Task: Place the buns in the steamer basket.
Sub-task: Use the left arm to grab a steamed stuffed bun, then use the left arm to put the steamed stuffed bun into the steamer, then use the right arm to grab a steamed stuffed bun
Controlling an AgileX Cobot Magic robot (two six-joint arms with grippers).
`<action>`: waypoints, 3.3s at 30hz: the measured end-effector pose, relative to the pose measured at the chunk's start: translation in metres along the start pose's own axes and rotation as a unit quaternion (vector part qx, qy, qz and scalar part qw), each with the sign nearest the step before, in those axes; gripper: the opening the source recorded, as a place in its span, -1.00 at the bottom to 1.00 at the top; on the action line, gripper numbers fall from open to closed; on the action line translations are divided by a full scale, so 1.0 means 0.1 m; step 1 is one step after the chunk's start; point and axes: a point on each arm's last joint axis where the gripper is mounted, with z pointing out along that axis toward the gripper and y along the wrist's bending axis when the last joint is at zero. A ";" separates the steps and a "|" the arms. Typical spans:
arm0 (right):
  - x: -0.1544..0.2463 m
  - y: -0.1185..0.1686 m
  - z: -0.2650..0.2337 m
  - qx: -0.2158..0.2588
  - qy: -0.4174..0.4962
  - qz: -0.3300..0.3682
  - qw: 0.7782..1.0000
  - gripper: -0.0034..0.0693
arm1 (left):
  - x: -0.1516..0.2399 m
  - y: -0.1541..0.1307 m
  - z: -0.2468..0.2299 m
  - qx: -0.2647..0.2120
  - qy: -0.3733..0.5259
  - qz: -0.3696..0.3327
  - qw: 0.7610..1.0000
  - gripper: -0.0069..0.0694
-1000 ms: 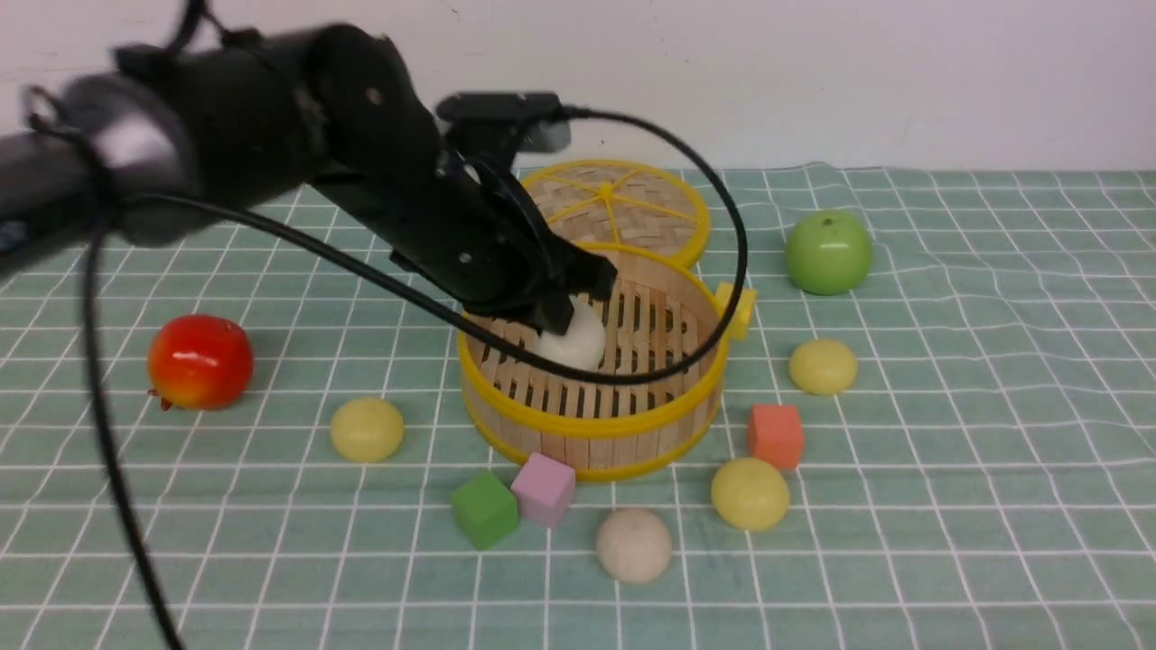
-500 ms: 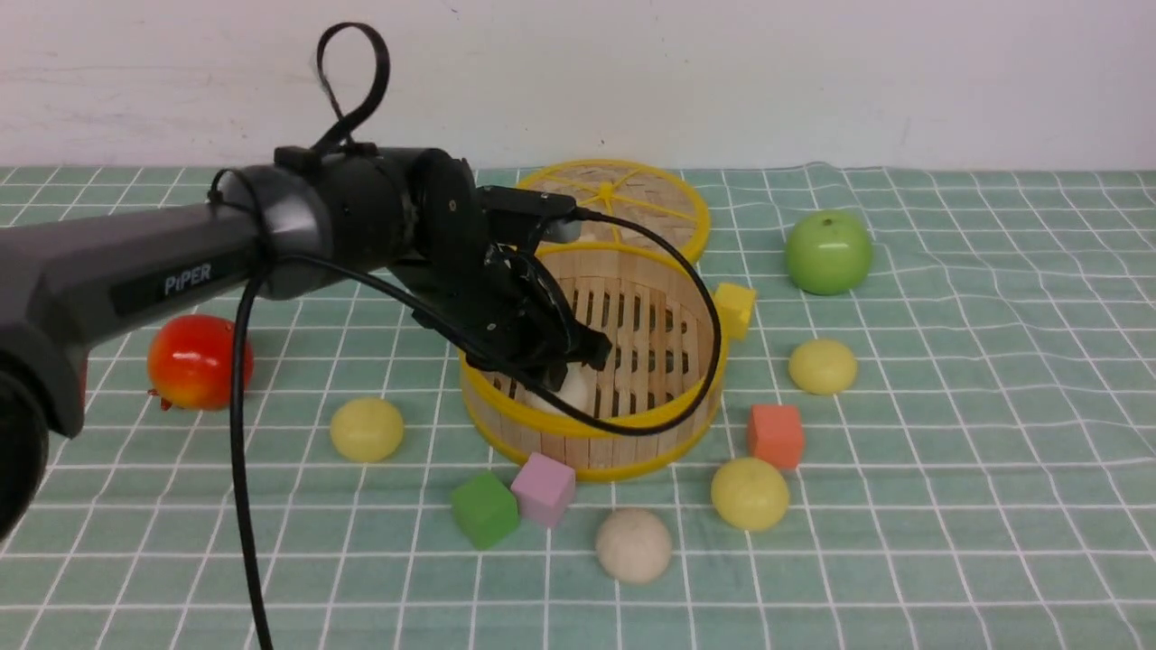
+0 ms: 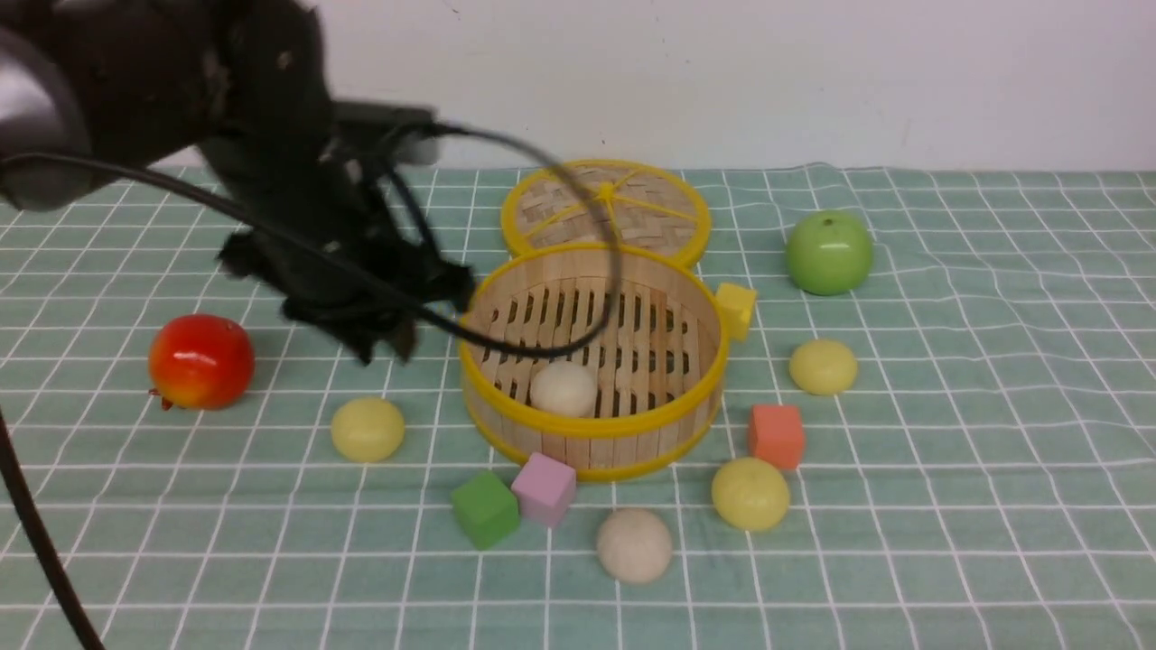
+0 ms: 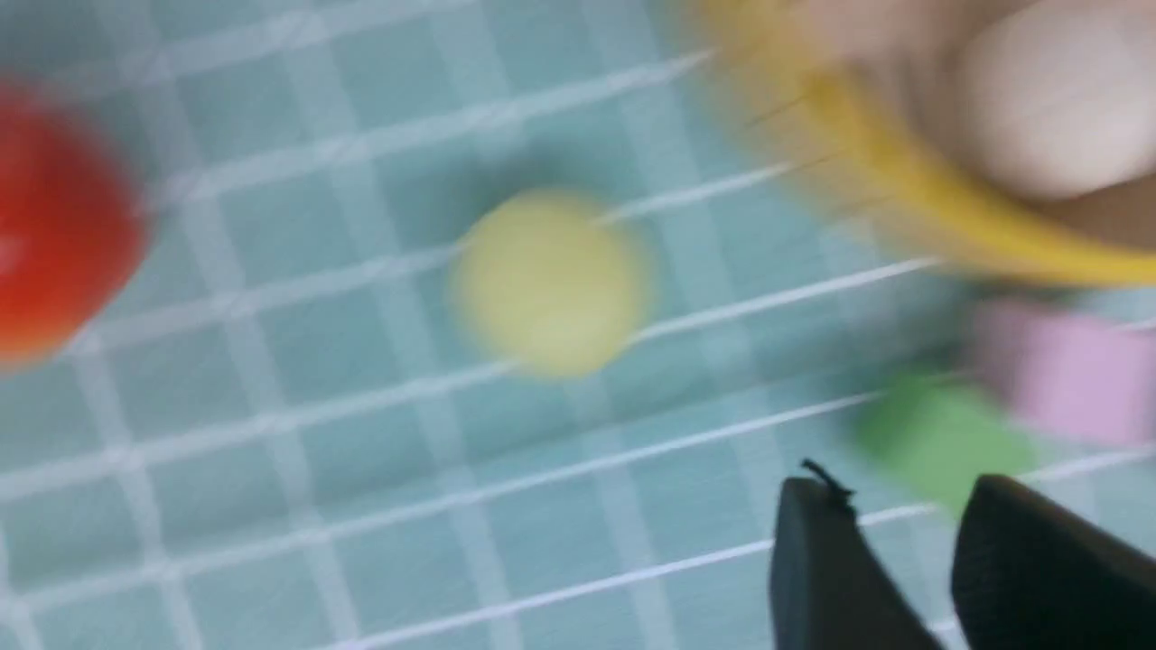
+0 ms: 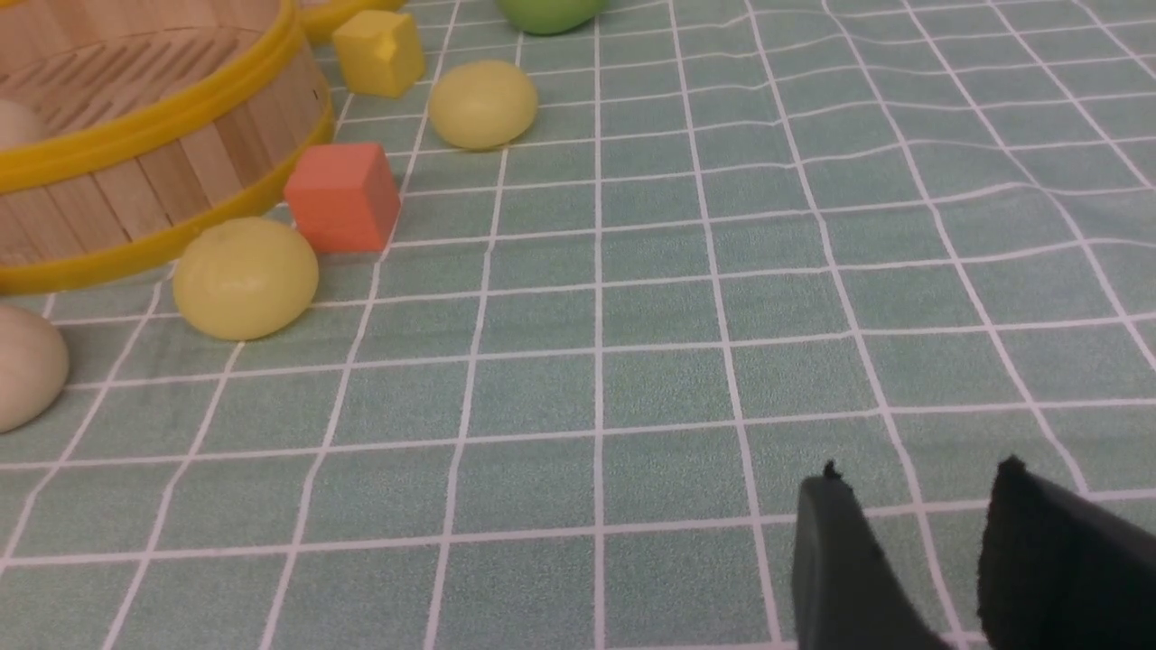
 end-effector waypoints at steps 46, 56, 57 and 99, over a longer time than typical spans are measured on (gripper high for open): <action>0.00 0.00 0.00 0.000 0.000 0.000 1.000 -0.25 | -0.12 0.09 0.50 -0.025 -0.056 0.060 0.996 -0.85; 0.00 0.00 0.00 0.000 0.000 0.000 1.000 -0.25 | -0.42 -0.49 0.31 0.069 -0.171 0.124 0.975 -0.85; 0.00 0.00 0.00 0.000 0.000 0.000 1.000 -0.25 | -0.45 -0.49 0.37 0.068 -0.169 0.125 0.975 -0.85; 0.00 0.00 0.00 0.000 0.000 0.000 1.000 -0.25 | 0.01 -1.23 -0.38 0.102 -0.089 0.143 0.980 -0.49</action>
